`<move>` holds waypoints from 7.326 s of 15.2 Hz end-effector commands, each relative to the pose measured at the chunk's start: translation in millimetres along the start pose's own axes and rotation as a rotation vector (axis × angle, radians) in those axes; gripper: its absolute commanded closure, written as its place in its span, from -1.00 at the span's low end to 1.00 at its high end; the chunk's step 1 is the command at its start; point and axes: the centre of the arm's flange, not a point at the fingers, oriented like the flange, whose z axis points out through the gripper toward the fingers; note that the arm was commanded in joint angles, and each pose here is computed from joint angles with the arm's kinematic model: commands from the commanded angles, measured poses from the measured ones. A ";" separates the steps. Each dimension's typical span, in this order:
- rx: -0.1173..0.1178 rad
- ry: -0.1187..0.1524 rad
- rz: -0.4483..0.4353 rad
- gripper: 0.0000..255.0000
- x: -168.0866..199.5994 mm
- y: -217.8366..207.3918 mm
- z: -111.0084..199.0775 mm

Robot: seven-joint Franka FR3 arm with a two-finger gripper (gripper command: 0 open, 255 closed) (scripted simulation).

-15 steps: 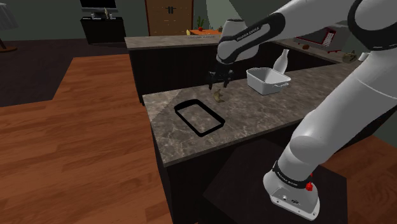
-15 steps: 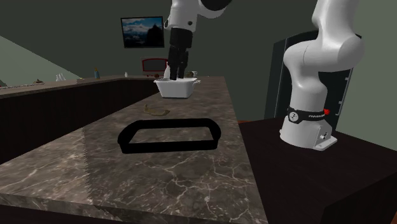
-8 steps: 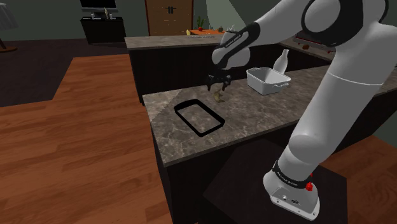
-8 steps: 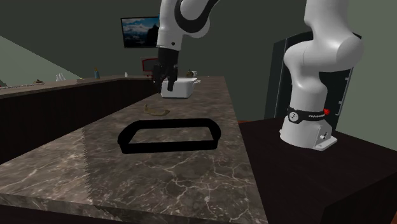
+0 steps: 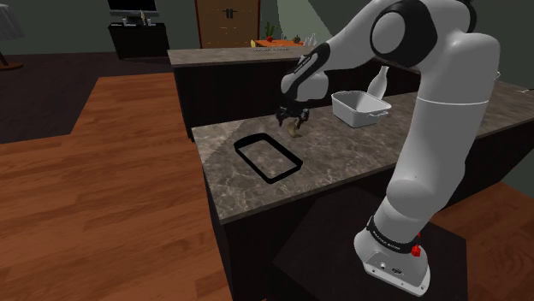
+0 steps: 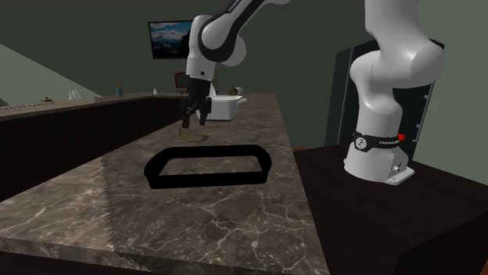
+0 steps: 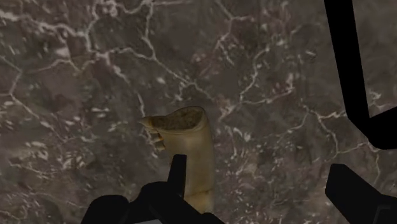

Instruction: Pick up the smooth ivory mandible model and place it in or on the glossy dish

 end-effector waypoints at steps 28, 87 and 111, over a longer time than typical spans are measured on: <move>-0.063 -0.064 -0.038 -1.00 53.1 27.7 33.8; -0.063 -0.064 -0.038 1.00 -82.8 -111.7 -34.6; -0.063 -0.064 -0.038 1.00 -158.1 -162.9 26.7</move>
